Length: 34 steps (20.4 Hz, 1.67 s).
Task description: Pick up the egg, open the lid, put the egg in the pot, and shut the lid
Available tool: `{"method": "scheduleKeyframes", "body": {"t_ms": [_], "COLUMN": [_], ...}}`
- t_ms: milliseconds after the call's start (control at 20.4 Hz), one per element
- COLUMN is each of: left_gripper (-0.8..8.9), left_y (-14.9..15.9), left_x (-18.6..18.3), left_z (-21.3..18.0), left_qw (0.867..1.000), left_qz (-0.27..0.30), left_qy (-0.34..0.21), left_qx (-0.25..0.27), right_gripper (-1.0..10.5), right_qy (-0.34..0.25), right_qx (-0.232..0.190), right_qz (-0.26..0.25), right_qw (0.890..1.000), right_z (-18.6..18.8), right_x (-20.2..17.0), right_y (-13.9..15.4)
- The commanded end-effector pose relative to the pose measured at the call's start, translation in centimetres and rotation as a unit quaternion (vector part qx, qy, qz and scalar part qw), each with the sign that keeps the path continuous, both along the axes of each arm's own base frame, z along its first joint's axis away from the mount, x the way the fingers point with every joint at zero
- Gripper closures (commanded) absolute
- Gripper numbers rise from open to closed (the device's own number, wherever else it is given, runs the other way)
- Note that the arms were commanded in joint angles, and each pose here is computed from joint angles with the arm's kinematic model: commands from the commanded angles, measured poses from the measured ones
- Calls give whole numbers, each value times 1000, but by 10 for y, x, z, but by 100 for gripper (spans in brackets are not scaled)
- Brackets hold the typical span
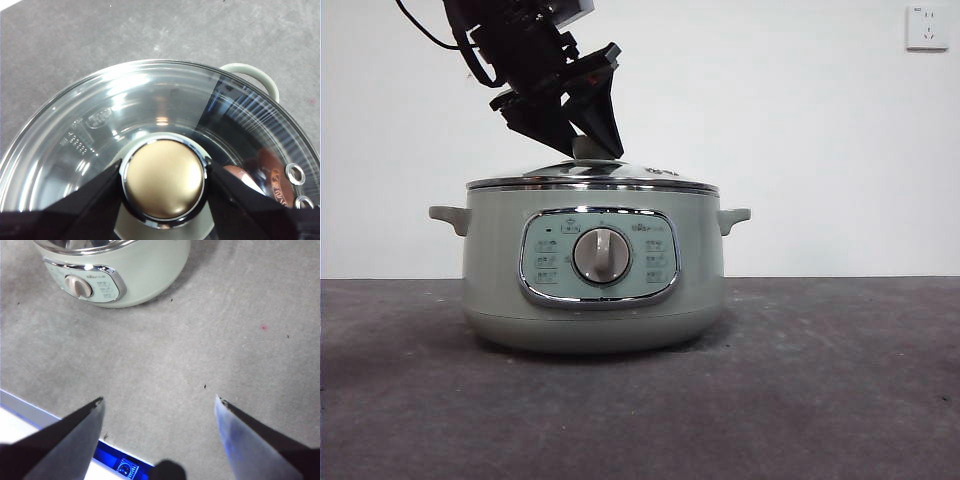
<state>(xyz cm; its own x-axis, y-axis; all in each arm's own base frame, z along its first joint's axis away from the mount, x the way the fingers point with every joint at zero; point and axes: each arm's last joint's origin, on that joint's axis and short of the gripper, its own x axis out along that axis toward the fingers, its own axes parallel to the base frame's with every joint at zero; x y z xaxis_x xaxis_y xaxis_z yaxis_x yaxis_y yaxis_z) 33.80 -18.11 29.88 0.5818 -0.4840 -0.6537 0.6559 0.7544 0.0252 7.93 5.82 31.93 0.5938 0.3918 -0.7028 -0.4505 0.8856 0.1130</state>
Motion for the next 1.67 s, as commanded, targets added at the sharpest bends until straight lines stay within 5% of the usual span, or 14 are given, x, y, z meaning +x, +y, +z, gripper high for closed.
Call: {"method": "scheduleKeyframes", "body": {"t_ms": [49, 343, 490, 539, 882, 1225, 1520, 1667], "left_gripper": [822, 768, 394, 366, 365, 383, 515, 754], "left_y": [2, 1, 2, 2, 2, 25, 59, 68], "left_x": [-1, -1, -1, -1, -2, -51, -121, -146], "left_z": [-20, -19, -19, -18, 19, 86, 123, 136], "left_qw": [998, 999, 999, 999, 999, 996, 991, 992], "left_qz": [-10, -5, 0, 0, 0, -13, -24, -39], "left_qy": [29, 28, 30, 27, 15, 89, 134, 120], "left_qx": [46, 40, 36, 35, 28, 18, 8, -6], "right_gripper": [572, 572, 572, 572, 572, 572, 572, 577], "right_qy": [0, -1, -1, -1, 0, 0, 0, 1], "right_qx": [-2, -3, -3, -3, -1, -1, -1, -1], "right_qz": [1, 3, 3, 3, 1, 2, 2, 2], "right_qw": [1000, 1000, 1000, 1000, 1000, 1000, 1000, 1000], "right_z": [-2, -2, -2, -2, -2, -2, -2, -2], "right_x": [0, 1, 1, 1, 1, 1, 1, 1], "right_y": [1, 1, 1, 1, 1, 1, 1, 1]}}
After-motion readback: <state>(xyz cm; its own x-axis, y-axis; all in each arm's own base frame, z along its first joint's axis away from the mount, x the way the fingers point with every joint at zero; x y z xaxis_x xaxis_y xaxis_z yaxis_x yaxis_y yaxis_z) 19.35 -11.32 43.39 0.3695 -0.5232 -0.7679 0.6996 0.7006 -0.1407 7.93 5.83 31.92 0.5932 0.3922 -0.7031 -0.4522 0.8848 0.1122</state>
